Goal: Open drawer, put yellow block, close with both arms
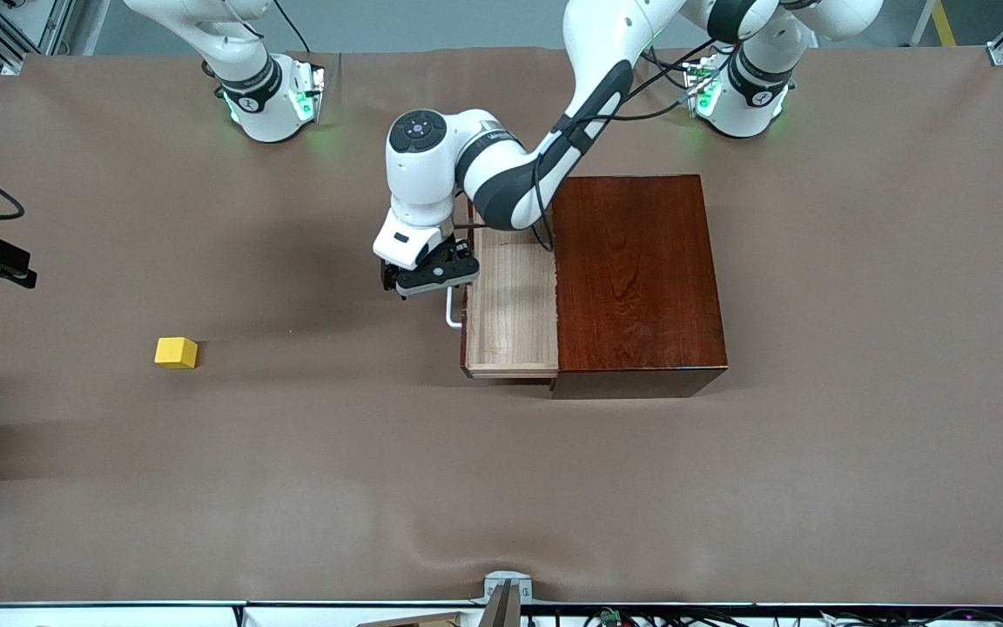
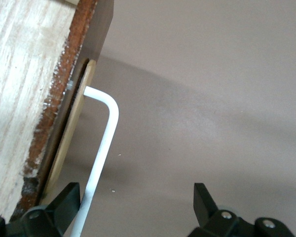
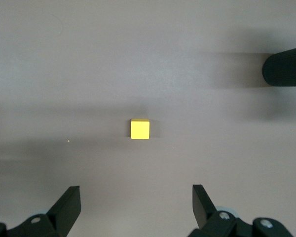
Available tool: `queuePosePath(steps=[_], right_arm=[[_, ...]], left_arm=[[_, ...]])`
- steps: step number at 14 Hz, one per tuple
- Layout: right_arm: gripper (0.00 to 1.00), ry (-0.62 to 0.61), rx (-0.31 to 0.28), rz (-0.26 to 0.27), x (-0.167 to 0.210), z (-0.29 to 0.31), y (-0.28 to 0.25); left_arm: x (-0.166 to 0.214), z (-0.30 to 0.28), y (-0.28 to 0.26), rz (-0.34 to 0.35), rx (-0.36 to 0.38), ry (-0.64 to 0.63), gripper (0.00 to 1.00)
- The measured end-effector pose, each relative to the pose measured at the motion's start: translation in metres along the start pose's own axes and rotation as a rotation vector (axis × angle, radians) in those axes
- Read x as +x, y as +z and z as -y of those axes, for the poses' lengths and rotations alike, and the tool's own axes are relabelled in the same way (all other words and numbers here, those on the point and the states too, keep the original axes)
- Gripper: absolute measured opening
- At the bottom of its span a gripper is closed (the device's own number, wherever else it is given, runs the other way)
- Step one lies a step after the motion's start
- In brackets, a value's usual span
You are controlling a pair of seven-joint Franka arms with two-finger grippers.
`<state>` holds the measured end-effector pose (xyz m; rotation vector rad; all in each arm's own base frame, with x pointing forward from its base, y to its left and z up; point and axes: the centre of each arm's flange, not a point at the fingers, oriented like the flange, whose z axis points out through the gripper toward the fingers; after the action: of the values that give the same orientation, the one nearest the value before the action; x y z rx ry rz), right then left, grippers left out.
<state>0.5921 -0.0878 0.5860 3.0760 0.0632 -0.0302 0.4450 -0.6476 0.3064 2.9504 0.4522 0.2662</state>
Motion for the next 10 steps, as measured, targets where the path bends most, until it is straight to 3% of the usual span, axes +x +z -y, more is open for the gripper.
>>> queuePosePath(steps=[3,7,10], right_arm=[[1.0,0.048,0.004,0.012,0.001,-0.007,0.007],[1.0,0.041,0.006,0.023,0.016,-0.004,0.031],[1.0,0.026,0.01,0.048,0.029,0.003,0.056]], left_arm=[[0.01,-0.007,-0.028,-0.009,-0.027,-0.014,1.0],[0.033,0.0,-0.084,-0.009,0.017,-0.045,1.0],[0.092,0.033,-0.147,-0.01,0.078,-0.132,1.0]])
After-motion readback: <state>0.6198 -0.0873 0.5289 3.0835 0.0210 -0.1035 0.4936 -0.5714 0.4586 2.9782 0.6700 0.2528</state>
